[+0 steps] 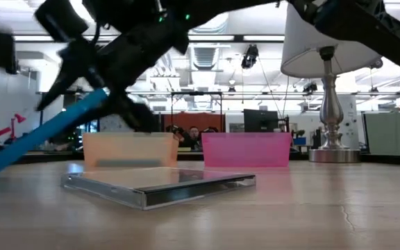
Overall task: Pick & place jewel cases by type
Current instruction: Put the left blue CD case into the orange bin, then put the left black CD case into the pink bin
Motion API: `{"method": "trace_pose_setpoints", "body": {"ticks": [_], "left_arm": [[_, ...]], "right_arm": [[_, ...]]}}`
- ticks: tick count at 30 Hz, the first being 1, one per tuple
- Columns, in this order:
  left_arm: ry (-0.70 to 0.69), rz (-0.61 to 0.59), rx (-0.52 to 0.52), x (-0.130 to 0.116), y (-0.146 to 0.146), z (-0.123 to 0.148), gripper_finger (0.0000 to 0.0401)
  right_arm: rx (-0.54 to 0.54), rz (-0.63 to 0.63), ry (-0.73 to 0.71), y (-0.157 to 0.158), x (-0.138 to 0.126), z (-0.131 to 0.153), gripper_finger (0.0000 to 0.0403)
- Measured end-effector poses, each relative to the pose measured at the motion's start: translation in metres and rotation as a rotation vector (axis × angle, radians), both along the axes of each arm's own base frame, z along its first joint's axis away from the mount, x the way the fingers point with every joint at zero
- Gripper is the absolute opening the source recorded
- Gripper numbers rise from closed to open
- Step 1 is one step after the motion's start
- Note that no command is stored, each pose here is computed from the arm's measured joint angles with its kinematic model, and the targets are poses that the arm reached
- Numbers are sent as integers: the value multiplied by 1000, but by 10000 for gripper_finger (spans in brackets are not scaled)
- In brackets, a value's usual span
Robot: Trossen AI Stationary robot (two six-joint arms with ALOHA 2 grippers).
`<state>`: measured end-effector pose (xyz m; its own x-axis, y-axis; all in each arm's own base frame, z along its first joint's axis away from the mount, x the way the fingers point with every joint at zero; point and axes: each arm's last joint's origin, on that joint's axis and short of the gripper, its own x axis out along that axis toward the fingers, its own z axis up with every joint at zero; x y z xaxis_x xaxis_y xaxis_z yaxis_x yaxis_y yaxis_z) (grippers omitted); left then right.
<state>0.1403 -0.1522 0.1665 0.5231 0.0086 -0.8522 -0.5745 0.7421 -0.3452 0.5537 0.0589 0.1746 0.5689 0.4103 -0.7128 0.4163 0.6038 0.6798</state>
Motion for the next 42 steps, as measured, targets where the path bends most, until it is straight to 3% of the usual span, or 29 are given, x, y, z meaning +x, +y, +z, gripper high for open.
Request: {"method": "trace_pose_setpoints", "body": {"ticks": [4,9,13,15,17,20,23,25,28,31,34,36,38,40,42], "left_arm": [[6,69,109,-14,-5,33,109],[-84,240,179,-34,-11,81,109],[-182,378,147,-45,-10,102,109],[-196,397,126,-44,-10,104,109],[-204,407,128,-43,-9,105,109],[-219,451,132,-36,-3,105,110],[-334,480,128,-33,8,112,110],[-409,493,127,-35,18,117,110],[-450,500,106,-41,33,119,110],[-458,489,80,-49,45,110,110],[-469,483,47,-54,55,96,110],[-477,469,17,-54,57,84,110],[-471,443,-25,-52,55,70,110],[-475,392,-76,-46,50,56,110],[-495,322,-142,-35,43,44,110]], "right_arm": [[-60,-15,10,-6,-7,15,31],[-185,-157,-73,-31,-21,73,18],[-316,-421,-148,-75,-45,134,18],[-363,-554,-146,-102,-56,147,17],[-329,-642,-131,-133,-60,141,17],[-201,-735,-45,-169,-56,95,18],[-37,-778,-26,-185,-48,53,35],[70,-823,-45,-190,-46,41,57],[122,-832,-95,-198,-45,34,97],[31,-798,-71,-198,-51,38,144],[-49,-733,56,-191,-66,47,192],[-142,-635,126,-180,-75,51,221],[-313,-541,148,-162,-81,61,244],[-430,-424,126,-136,-91,88,261],[-416,-317,119,-110,-109,116,270]]}}
